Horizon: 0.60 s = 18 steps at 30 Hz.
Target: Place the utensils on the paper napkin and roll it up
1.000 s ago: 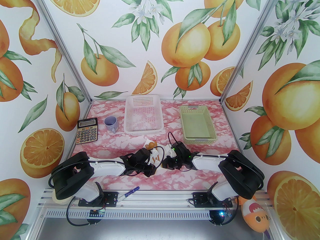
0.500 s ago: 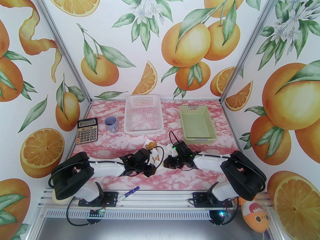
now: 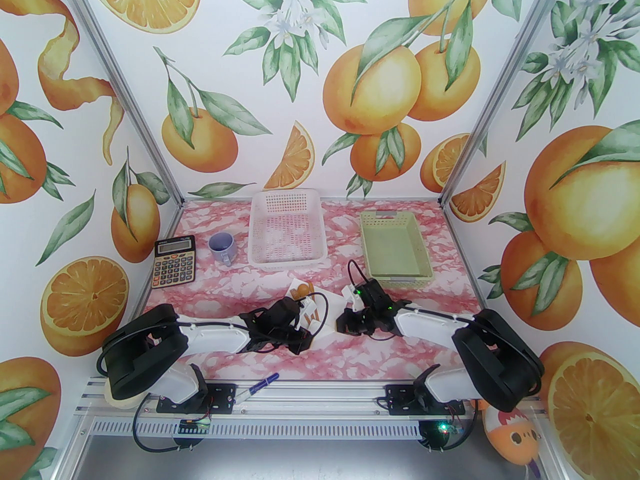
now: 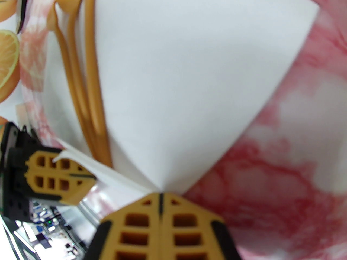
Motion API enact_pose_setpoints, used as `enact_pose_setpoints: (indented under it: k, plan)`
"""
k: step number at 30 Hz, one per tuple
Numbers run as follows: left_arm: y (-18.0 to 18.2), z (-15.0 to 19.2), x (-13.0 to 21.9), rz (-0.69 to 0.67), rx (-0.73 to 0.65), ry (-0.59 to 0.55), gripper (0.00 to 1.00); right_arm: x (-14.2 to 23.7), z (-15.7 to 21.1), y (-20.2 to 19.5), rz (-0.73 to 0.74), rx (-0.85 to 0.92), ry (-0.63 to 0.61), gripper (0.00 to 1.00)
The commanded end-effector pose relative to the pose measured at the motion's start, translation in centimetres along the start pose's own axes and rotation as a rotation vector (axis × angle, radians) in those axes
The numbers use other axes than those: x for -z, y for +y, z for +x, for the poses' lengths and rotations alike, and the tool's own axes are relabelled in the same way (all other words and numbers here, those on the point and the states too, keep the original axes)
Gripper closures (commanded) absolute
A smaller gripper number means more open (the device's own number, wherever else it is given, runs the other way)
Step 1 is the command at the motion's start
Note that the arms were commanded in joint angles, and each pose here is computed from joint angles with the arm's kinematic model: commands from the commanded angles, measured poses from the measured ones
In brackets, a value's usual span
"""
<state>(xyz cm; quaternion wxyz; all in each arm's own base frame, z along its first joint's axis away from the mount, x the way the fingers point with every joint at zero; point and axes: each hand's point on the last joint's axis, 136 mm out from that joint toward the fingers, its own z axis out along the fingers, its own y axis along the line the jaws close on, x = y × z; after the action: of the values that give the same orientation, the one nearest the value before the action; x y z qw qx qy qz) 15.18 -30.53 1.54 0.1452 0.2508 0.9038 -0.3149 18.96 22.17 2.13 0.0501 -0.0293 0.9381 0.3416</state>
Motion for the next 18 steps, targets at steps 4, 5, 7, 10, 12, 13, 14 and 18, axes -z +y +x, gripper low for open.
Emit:
enact_pose_setpoints:
  k: [4,5,7,10,12,13,14,18]
  plan:
    - [1.6,2.3,0.0,-0.061,0.022,0.066,1.00,1.0,-0.6,3.3,-0.091,0.044,-0.022,1.00]
    - [1.6,2.3,0.0,-0.062,0.020,0.066,1.00,1.0,-0.6,4.0,-0.118,0.051,-0.024,1.00]
    - [1.6,2.2,0.0,-0.060,0.019,0.066,1.00,0.8,-0.5,4.8,-0.143,0.067,-0.024,1.00]
    - [1.5,2.2,-0.1,-0.058,0.019,0.067,1.00,0.2,-0.4,5.4,-0.148,0.077,-0.015,1.00]
    - [1.5,2.2,-0.1,-0.059,0.019,0.068,1.00,-0.3,-0.6,5.4,-0.145,0.076,-0.008,1.00]
    - [1.5,2.2,-0.1,-0.057,0.016,0.069,1.00,-0.6,-0.7,5.3,-0.138,0.072,-0.007,1.00]
    - [1.5,2.2,-0.1,-0.057,0.016,0.068,1.00,-0.8,-0.7,5.1,-0.131,0.071,-0.007,1.00]
    - [1.4,2.1,0.0,-0.056,0.016,0.063,1.00,-1.8,-0.9,4.1,-0.095,0.058,0.002,1.00]
